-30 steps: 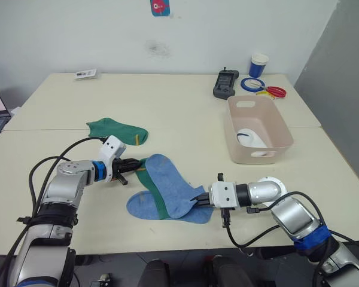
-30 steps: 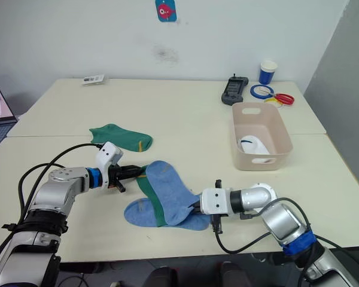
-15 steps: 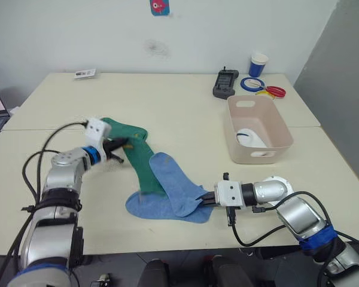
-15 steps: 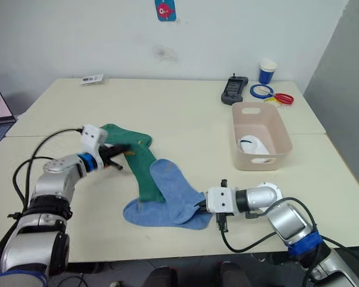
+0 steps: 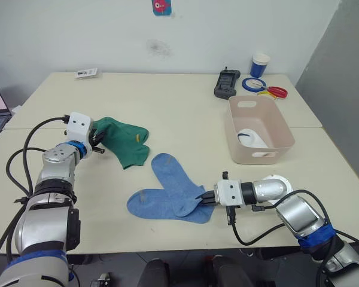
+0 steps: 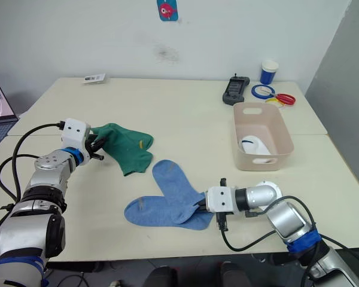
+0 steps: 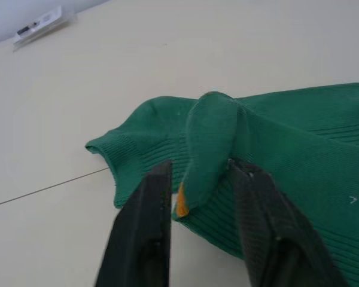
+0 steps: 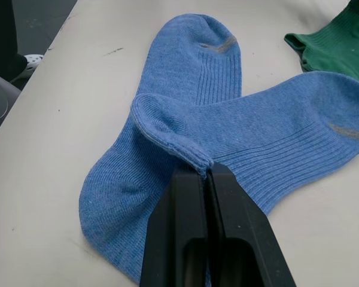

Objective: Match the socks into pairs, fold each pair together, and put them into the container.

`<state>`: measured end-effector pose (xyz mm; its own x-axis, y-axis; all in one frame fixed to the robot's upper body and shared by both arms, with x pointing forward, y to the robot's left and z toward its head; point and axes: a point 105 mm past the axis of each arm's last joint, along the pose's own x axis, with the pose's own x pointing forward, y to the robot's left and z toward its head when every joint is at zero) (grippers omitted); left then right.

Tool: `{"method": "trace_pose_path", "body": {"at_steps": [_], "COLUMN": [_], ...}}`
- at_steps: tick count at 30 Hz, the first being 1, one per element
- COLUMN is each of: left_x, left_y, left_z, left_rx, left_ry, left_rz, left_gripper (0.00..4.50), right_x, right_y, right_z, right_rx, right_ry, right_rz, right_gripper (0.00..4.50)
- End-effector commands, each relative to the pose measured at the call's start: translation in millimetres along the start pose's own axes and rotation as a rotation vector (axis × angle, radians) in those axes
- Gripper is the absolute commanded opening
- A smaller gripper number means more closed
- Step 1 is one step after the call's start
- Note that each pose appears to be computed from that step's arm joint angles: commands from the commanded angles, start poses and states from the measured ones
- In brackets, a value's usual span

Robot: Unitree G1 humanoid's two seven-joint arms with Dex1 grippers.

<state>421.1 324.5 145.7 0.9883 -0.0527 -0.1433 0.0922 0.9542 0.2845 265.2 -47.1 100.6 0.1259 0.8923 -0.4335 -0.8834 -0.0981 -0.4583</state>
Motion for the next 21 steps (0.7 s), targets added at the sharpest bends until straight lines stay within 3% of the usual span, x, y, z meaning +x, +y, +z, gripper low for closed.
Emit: {"method": "trace_pose_path", "body": {"at_steps": [1, 3, 6, 9, 13, 18, 21], "left_x": [-10.5, -14.3, -16.1, -23.2, -37.3, -28.9, -20.3], "left_y": [26.0, 26.5, -9.8, -55.5, -116.2, -146.2, -151.0], "left_z": [26.0, 40.6, 54.7, 57.0, 38.0, 21.5, 9.2], "left_rx": [0.001, 0.006, -0.010, -0.033, -0.019, -0.026, 0.016], "left_ry": [-0.105, -0.186, -0.270, -0.273, -0.132, -0.028, 0.023], "left_rz": [0.072, 0.053, -0.183, -0.442, -0.735, -0.791, -0.782], "left_gripper": [2.88, 3.50, 4.45, 4.48, 4.48, 4.48, 4.48], "right_x": [-3.4, -3.5, -3.0, -2.6, -2.8, -3.7, -3.9], "right_y": [-3.6, -3.3, -3.1, -2.6, -3.0, -2.2, -2.1], "right_z": [8.5, 7.8, 7.0, 7.0, 7.2, 6.6, 6.2], "right_rx": [-0.036, -0.036, -0.041, -0.045, -0.053, -0.057, -0.062], "right_ry": [-0.025, -0.023, -0.023, -0.024, -0.024, -0.019, -0.015], "right_rz": [-0.012, -0.012, -0.009, -0.003, 0.001, 0.003, 0.003], "right_gripper": [0.00, 0.00, 0.00, 0.00, 0.00, 0.00, 0.00]}}
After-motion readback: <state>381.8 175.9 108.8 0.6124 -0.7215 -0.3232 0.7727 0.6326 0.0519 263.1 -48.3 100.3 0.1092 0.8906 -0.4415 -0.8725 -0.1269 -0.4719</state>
